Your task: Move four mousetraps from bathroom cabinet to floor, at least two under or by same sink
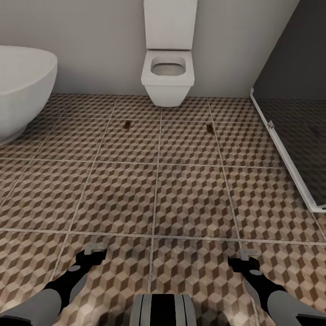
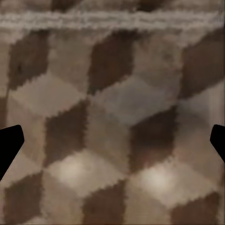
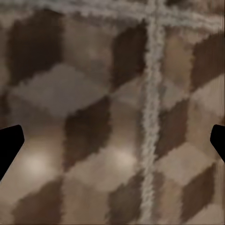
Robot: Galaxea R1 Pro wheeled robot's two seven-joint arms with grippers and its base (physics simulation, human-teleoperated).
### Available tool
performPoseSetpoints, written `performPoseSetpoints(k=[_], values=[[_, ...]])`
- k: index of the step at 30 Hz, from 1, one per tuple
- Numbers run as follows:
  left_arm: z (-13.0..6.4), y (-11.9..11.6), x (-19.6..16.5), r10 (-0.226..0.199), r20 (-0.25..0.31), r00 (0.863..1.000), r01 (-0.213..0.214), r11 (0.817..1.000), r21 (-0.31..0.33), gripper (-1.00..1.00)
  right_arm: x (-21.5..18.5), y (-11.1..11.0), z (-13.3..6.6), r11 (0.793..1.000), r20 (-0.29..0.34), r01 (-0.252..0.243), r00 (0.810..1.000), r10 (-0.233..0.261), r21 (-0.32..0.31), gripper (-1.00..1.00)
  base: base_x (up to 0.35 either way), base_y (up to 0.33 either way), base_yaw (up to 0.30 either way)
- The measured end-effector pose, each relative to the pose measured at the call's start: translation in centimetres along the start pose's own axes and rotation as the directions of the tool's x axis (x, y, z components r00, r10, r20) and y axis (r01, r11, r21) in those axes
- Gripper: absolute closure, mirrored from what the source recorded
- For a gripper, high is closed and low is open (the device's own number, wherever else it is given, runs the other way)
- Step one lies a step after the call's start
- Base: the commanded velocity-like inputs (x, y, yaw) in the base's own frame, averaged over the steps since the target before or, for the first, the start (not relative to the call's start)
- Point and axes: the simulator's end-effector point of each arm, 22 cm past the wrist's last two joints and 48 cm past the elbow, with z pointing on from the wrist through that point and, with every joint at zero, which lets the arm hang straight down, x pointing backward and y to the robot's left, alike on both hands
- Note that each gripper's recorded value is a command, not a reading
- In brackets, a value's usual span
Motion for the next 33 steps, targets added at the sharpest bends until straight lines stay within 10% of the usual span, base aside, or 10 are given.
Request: performPoseSetpoints(k=[33], values=[[-3.6,0.6,-7.4,-0.017,0.134,0.991,0.017,1.000,0.002,-1.00,-7.0,-1.7,-3.7,0.999,0.131,-0.029,0.991,0.026,0.024,-1.00,0.000,0.000,0.000]])
